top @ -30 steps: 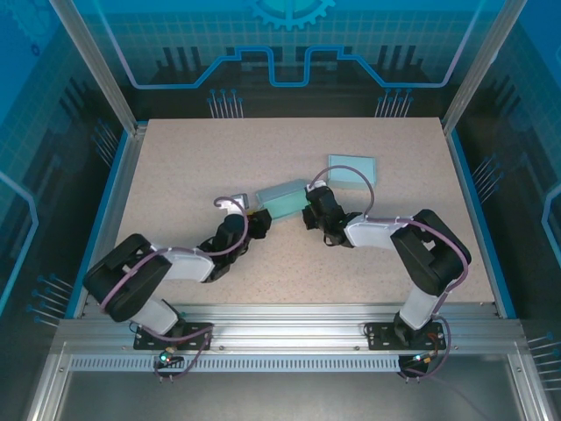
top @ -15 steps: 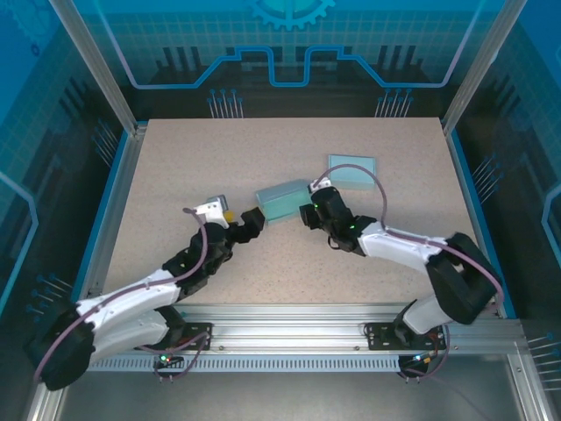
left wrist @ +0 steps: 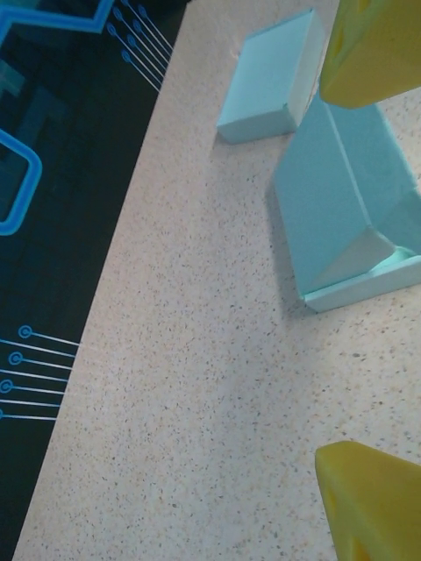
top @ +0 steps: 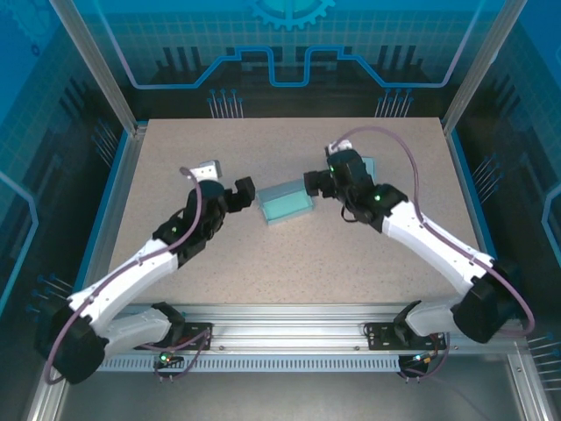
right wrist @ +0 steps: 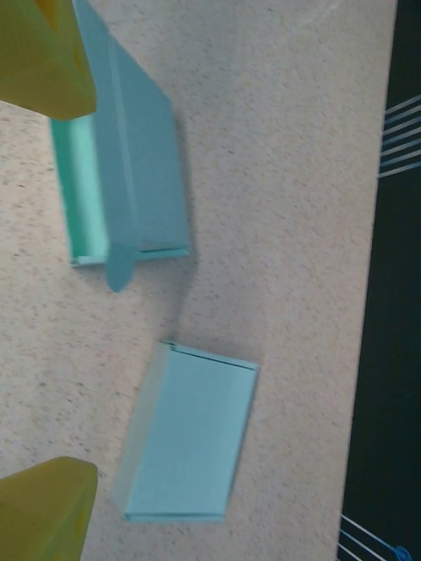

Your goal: Fold the paper box

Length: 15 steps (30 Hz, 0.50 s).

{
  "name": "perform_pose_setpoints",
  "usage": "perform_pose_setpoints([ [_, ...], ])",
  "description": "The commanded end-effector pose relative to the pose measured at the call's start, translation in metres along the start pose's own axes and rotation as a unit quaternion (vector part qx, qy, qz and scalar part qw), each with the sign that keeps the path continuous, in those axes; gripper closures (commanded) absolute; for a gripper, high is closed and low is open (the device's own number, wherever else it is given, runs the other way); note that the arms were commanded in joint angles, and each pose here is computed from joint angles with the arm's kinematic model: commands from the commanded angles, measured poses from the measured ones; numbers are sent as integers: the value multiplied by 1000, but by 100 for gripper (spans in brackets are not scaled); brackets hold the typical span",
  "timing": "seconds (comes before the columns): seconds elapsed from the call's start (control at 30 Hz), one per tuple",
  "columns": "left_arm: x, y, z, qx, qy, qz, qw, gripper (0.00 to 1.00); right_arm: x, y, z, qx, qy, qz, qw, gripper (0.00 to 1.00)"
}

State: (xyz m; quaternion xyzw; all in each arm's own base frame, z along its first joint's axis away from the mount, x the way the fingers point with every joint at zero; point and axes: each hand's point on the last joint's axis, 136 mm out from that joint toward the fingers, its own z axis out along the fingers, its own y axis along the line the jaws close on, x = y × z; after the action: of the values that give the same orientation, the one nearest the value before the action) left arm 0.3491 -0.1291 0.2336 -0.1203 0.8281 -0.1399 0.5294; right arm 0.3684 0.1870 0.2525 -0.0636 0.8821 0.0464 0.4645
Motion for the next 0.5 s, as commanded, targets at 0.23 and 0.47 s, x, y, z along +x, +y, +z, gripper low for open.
perform_pose_setpoints([
  [0.23,13,-31,79,9,81,67,994,1,25,-7,77,60,161,-12,985,0],
  [0.47,66,-23,115,-11,156,68,985,1,52,-4,108,53,205,-1,977,0],
])
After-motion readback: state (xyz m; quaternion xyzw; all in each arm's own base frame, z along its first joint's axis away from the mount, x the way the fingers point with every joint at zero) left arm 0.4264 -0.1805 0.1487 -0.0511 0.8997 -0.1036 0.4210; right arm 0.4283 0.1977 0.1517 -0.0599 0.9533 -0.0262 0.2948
